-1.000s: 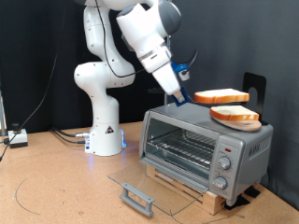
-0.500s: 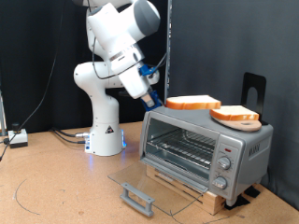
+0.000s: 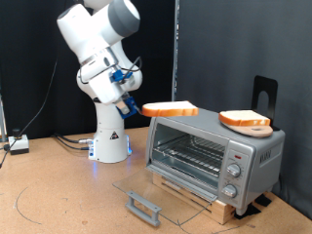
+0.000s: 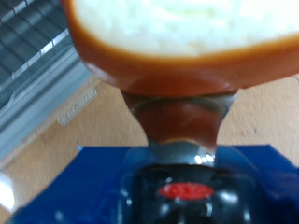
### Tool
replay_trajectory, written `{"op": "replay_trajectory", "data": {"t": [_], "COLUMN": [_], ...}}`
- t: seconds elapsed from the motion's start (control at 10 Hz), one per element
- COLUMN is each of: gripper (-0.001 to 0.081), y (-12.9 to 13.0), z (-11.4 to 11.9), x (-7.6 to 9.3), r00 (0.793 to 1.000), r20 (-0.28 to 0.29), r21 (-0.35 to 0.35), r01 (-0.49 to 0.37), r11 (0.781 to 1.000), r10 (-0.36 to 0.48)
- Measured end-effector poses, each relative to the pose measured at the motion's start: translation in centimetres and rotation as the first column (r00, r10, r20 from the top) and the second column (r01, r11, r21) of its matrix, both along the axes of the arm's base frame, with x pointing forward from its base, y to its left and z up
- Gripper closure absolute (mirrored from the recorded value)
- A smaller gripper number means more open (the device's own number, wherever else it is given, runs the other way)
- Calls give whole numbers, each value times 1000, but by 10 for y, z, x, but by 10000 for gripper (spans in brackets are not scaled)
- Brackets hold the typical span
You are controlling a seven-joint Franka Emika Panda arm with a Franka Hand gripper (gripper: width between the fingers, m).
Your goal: Make a piece of toast with the oven
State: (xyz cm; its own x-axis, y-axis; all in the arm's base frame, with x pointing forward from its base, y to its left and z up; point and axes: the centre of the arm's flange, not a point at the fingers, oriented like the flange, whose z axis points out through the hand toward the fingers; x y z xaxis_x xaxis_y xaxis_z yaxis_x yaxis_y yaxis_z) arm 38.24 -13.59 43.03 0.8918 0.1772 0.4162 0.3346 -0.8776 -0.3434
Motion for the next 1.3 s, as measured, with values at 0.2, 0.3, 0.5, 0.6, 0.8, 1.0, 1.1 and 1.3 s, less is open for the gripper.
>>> {"op": "replay_trajectory", "data": {"t": [0.2,0.3,0.5,0.6,0.8,1.0,1.1,1.3], "gripper": [401,401,401,401,401,401,401,401], "y": [-6,-2,-1,-3,-10,-19,-25,-28], "z": [0,-3,-9,-15,-31,-50,-59,-65], "x": [-3,-6,-12,-12,-10,-4,0,4], "r00": [1000,998,971,957,931,917,915,914], "r20": [-8,-3,47,53,6,-47,-70,-84], "r21": [-1,28,50,37,-17,-66,-101,-116], "r01": [-3,-66,-237,-286,-364,-399,-404,-405], "r11": [1000,997,970,958,931,915,909,907], "r10": [3,66,234,284,364,396,398,398]}}
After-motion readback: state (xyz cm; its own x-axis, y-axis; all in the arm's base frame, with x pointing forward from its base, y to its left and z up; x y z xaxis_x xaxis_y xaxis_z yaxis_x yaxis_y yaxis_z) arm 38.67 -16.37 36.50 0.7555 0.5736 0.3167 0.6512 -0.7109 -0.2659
